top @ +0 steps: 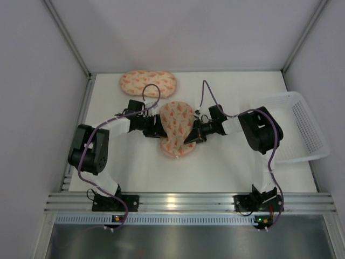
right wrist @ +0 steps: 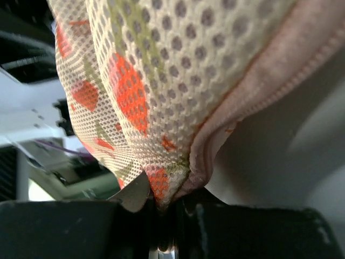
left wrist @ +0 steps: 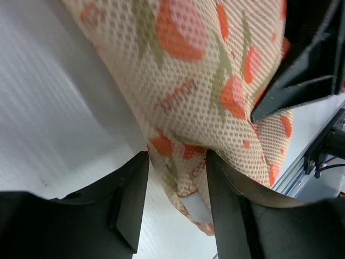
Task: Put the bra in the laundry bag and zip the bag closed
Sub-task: Adjust the laundry bag at the center of the board, then zip the zipper on the laundry bag.
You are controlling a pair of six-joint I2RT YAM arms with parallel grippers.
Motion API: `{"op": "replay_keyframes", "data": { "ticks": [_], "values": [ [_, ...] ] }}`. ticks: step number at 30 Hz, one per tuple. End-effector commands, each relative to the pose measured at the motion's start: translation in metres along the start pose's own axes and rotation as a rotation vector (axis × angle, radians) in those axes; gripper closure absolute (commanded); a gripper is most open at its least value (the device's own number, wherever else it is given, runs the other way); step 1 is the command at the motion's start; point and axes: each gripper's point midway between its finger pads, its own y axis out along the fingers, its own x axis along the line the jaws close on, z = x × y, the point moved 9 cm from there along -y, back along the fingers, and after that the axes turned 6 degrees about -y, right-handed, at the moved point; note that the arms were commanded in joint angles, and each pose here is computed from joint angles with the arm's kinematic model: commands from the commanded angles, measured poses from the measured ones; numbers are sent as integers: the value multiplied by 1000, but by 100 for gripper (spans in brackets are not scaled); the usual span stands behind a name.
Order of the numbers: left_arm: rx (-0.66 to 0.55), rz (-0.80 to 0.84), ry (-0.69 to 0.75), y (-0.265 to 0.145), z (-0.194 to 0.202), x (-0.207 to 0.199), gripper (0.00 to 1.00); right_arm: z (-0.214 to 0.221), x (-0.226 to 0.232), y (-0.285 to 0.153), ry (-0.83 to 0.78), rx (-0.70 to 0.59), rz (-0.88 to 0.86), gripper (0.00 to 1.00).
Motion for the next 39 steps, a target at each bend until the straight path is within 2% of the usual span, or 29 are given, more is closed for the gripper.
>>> {"op": "replay_keyframes", "data": {
  "ticks": [1,4,7,8,10,16,20,23,24,26,27,28,30,32,34,39],
  "values": [
    [-171,129,158,-36,-9,-16,47,-37,39,-10,-34,-181,-155,100],
    [-199,179,210,-56,5,-22,46,-47,32,-11,25,-252,-176,100],
    [-173,242,201,-60,27,-22,46,-52,27,-9,98,-298,-199,100],
    [-183,256,205,-60,33,-22,45,-54,29,-9,74,-323,-226,100],
    [-181,268,168,-59,37,-22,45,-54,25,-6,136,-345,-239,100],
    [-210,300,118,-54,34,-22,45,-57,22,-5,141,-414,-188,100],
    [-293,205,102,-60,37,-19,44,-58,17,-3,182,-438,-139,100],
    [-341,177,227,-72,36,-26,42,-58,18,-3,201,-454,-107,100],
    [-385,58,337,-74,29,-20,43,-59,18,-4,207,-470,-94,100],
    [-318,-67,478,-71,38,-30,47,-57,16,-4,225,-471,-65,100],
    [-320,-207,559,-69,36,-27,48,-58,18,-5,215,-484,-55,100],
    [-298,-228,632,-60,41,-44,51,-58,18,-5,220,-486,-43,100],
    [-216,-260,640,-49,50,-49,57,-57,18,-5,240,-497,-15,100],
    [-237,-338,629,-42,47,-57,62,-53,17,-4,273,-492,20,100],
    [-271,-376,641,-40,47,-66,63,-50,14,-4,303,-499,56,100],
    [-278,-378,563,-26,49,-78,59,-48,14,-3,335,-492,83,100]
  ]
}}
